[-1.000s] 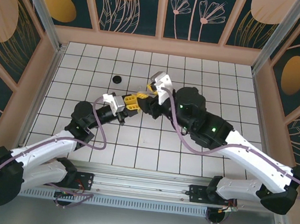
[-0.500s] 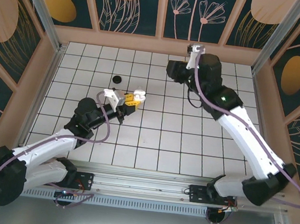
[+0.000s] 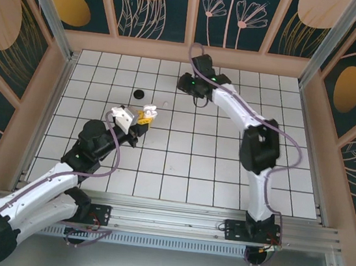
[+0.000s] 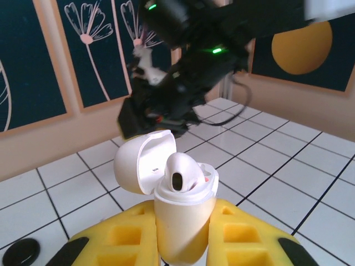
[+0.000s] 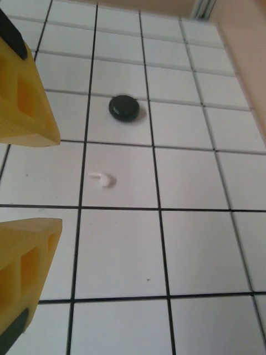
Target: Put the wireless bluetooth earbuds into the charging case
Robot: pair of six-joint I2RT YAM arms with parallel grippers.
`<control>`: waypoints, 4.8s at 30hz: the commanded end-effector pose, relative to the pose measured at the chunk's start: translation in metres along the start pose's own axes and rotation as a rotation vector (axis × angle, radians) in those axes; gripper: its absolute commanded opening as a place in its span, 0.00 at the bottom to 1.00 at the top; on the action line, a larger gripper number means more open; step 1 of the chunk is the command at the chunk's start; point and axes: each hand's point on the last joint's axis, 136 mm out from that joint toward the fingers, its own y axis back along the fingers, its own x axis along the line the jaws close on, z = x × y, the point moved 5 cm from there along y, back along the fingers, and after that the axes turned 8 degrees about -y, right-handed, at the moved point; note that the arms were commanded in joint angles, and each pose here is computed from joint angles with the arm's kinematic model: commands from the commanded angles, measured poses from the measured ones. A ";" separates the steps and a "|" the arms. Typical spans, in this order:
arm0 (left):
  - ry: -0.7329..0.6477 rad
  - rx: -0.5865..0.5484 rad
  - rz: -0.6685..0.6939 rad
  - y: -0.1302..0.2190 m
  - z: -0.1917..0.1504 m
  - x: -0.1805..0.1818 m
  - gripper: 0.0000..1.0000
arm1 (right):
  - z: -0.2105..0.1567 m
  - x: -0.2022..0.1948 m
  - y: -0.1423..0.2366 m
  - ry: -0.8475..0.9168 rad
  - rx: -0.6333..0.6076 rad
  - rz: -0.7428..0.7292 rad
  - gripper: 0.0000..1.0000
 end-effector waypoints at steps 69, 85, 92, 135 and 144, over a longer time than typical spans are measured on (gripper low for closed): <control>0.055 0.021 -0.060 0.011 -0.003 -0.008 0.00 | -0.069 -0.030 -0.027 0.037 0.097 -0.180 0.16; 0.109 -0.121 -0.237 -0.015 0.009 -0.024 0.00 | -0.055 -0.004 0.142 0.091 -0.381 -0.075 0.15; 0.136 -0.171 -0.244 -0.031 0.018 -0.021 0.00 | -0.063 0.019 0.199 0.049 -0.486 0.111 0.14; 0.142 -0.304 -0.208 -0.043 0.043 -0.016 0.00 | -0.119 0.078 0.237 0.042 -0.414 0.516 0.11; 0.146 -0.301 -0.208 -0.042 0.042 -0.016 0.00 | -0.123 0.081 0.229 0.048 -0.387 0.513 0.11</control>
